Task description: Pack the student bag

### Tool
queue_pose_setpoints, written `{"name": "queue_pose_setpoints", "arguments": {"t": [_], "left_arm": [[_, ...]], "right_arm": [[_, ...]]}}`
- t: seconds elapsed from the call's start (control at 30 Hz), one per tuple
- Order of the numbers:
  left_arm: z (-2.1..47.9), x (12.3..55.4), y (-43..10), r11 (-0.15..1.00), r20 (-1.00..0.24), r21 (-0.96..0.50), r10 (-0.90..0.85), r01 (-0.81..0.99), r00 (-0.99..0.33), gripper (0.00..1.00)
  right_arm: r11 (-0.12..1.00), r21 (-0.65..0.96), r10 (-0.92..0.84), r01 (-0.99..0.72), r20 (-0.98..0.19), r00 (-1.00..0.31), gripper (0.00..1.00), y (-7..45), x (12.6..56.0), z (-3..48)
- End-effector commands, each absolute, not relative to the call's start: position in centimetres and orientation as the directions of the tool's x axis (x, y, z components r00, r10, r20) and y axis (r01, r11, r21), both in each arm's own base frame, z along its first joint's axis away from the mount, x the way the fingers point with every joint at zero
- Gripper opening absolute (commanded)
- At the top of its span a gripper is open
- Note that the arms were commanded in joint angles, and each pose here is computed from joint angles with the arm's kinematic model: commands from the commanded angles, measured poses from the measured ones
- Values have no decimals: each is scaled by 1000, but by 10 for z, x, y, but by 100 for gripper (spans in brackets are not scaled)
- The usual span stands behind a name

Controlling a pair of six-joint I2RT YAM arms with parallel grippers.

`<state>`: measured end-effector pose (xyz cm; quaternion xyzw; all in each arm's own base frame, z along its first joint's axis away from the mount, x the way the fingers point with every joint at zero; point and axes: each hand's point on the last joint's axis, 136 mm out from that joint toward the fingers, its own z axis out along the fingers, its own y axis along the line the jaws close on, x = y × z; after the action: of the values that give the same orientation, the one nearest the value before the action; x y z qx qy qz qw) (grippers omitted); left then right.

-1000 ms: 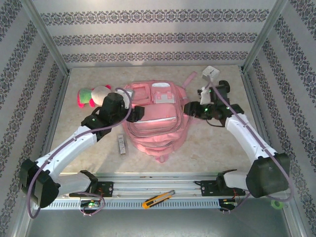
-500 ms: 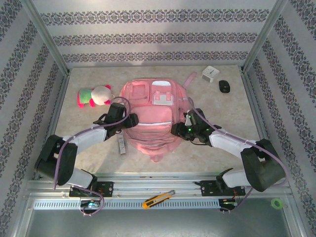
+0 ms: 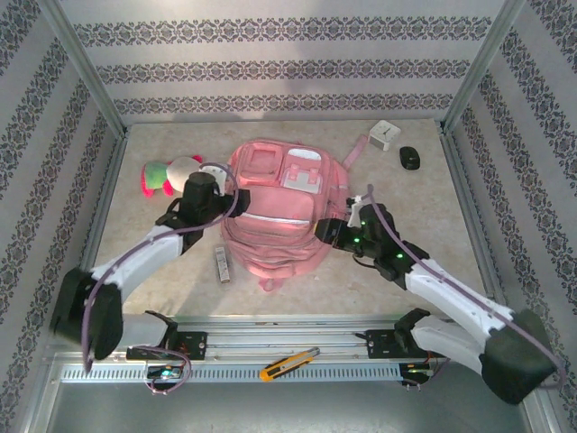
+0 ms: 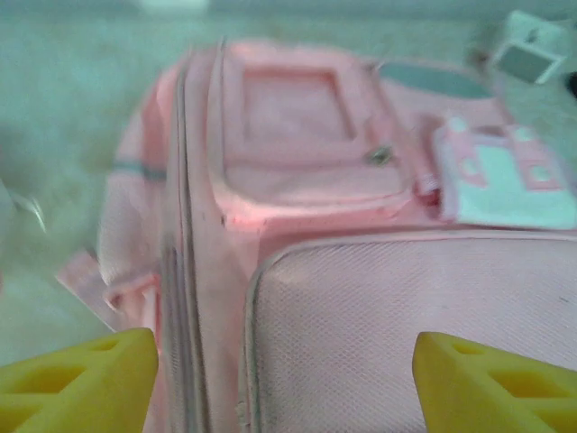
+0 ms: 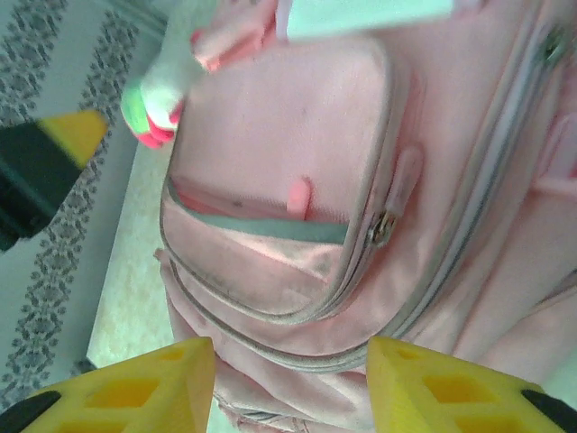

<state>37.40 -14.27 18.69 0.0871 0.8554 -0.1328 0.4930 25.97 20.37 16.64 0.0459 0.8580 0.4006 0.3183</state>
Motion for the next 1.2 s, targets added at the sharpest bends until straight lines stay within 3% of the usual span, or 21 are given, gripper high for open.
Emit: {"name": "queue_pose_setpoints", "arguments": {"t": [0.0, 0.17, 0.33, 0.67, 0.7, 0.73, 0.8, 0.87, 1.0, 1.17], "left_arm": [[195, 356, -145, 869, -874, 190, 361, 456, -324, 74], [190, 303, -202, 526, -811, 332, 584, 783, -49, 74], [165, 291, -246, 290, -688, 465, 713, 837, 135, 76], [133, 318, -290, 195, -614, 541, 756, 818, 225, 76], [132, 322, -290, 209, -613, 545, 760, 812, 216, 73], [132, 323, -291, 215, -613, 548, 760, 808, 214, 64], [138, 324, -291, 232, -627, 541, 752, 808, 204, 25], [150, 318, -292, 251, -662, 521, 722, 816, 201, 9], [173, 293, -288, 245, -750, 442, 629, 863, 206, 0], [183, 283, -271, 293, -841, 360, 513, 886, 172, 0]], "right_arm": [[755, 625, 245, -197, -547, -800, 47, 180, 248, 151], [778, 563, 193, -279, -637, -747, 47, 169, 252, 168], [778, 522, 140, -349, -686, -714, 47, 172, 255, 174], [777, 504, 110, -378, -700, -706, 47, 174, 255, 168], [776, 504, 109, -380, -700, -706, 47, 174, 255, 169], [776, 504, 109, -379, -699, -707, 47, 174, 255, 168], [777, 494, 98, -390, -707, -701, 47, 174, 255, 167], [775, 462, 59, -431, -733, -678, 47, 175, 254, 168], [731, 283, -145, -621, -824, -547, 45, 183, 251, 167], [537, -26, -433, -843, -867, -249, 48, 198, 251, 168]]}}
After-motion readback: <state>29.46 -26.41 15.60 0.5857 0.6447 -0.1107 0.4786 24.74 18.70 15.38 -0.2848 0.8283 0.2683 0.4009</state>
